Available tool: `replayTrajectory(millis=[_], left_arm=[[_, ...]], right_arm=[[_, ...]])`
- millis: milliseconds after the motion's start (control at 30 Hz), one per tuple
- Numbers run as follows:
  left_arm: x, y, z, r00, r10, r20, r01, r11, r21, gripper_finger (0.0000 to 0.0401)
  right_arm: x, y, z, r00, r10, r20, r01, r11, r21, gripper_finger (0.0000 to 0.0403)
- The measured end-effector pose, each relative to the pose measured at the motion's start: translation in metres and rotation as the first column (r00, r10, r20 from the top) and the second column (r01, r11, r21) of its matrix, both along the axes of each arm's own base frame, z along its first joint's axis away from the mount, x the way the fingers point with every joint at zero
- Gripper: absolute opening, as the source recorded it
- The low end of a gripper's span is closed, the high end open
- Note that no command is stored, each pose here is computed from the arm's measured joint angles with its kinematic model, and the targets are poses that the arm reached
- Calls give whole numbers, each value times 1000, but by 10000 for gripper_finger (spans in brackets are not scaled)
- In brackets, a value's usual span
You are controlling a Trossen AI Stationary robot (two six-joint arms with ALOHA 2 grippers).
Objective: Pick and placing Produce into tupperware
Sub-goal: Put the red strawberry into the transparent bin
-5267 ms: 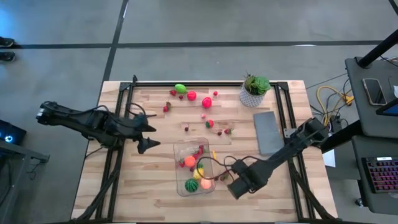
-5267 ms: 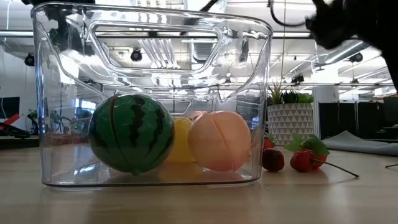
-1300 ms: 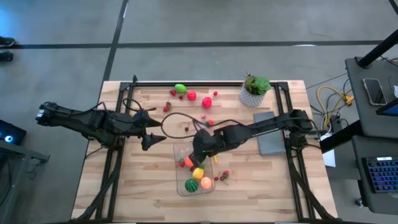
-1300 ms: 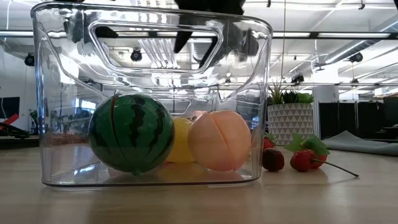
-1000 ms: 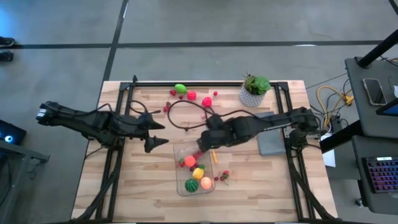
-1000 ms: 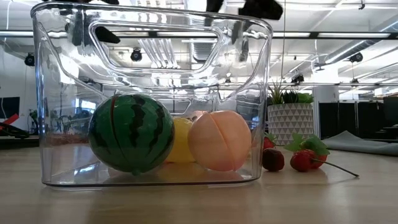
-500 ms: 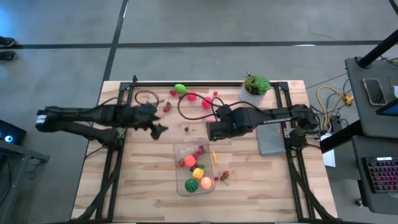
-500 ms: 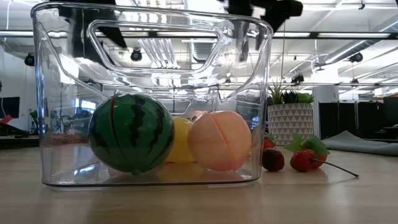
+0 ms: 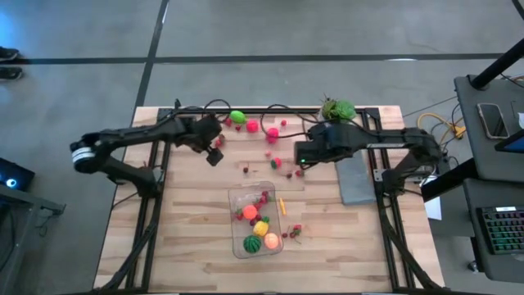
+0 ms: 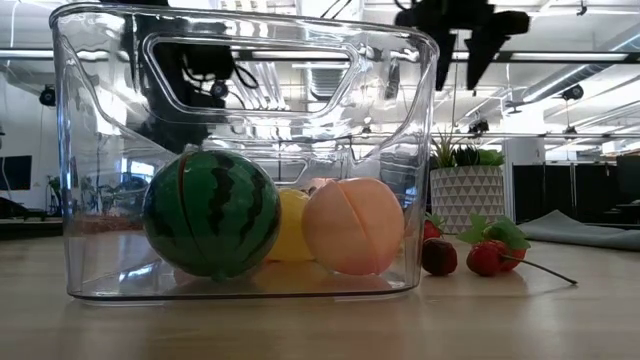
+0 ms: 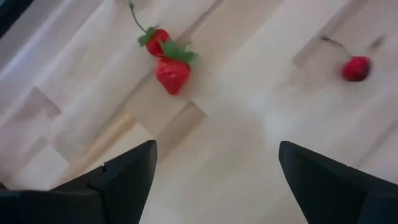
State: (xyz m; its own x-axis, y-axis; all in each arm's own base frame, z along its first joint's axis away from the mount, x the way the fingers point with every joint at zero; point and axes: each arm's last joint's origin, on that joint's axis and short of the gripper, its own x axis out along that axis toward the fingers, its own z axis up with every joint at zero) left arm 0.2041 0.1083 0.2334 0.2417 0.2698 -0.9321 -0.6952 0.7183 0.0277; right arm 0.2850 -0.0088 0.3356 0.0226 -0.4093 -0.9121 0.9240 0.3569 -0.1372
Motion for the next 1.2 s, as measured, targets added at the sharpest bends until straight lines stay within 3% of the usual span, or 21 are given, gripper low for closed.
replayTrajectory(millis=[267,533,800,1200], left_arm=[[20,39,-9,998,15,-62,-16,1000,-11,322],[32,58,-36,991,-6,-131,-5,996,-85,322],[39,68,-60,984,-33,-173,12,993,-121,322],[36,83,-60,991,0,-132,-10,997,-75,316]], right_arm=[[-44,-1,2,992,-91,82,93,996,-16,259],[-71,-1,-9,980,-134,148,136,991,-4,256],[-83,-2,-24,976,-157,152,159,987,-1,249],[-80,-2,-28,974,-157,164,159,987,1,247]])
